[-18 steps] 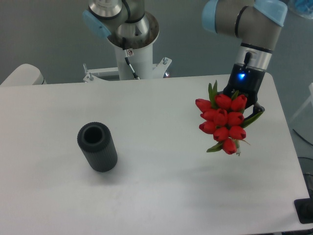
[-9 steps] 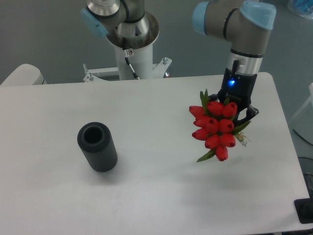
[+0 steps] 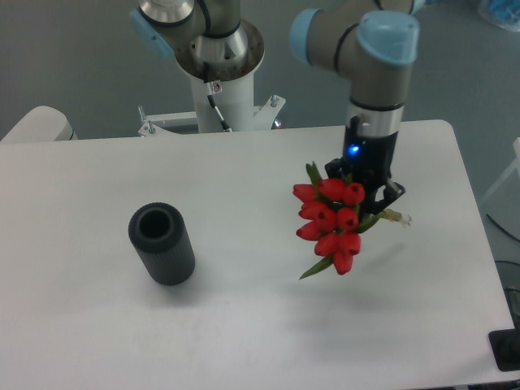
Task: Place the flowers on the table
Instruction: 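Carry the red tulip bunch in the gripper toward the black vase, then lower the held tulips onto the table beside the black vase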
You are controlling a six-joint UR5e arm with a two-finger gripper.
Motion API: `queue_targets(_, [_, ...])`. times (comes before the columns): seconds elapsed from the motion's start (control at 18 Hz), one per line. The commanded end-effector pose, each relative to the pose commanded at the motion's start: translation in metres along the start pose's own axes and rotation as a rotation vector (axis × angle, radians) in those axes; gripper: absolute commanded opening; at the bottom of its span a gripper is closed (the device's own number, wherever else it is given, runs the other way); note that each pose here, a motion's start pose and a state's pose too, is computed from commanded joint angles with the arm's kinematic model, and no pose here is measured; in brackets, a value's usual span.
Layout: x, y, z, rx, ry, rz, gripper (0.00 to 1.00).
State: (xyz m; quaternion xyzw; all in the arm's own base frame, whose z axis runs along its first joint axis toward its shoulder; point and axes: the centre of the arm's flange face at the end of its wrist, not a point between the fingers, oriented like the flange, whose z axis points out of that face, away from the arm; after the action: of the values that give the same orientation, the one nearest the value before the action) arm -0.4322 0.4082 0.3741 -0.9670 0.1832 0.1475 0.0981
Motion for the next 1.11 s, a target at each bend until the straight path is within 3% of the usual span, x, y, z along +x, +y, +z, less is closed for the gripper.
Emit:
queue_targets(0.33, [0.027,-0.017,0.022,-0.194,0.025,0.037,0.21])
queue_targets(0.89, [0.045,-0.025,0.095,-0.412,0.047,-0.243,0.19])
queue_targets(1.11, [0.051,-0.023,0.107,-0.433,0.061,-0.265,0.18])
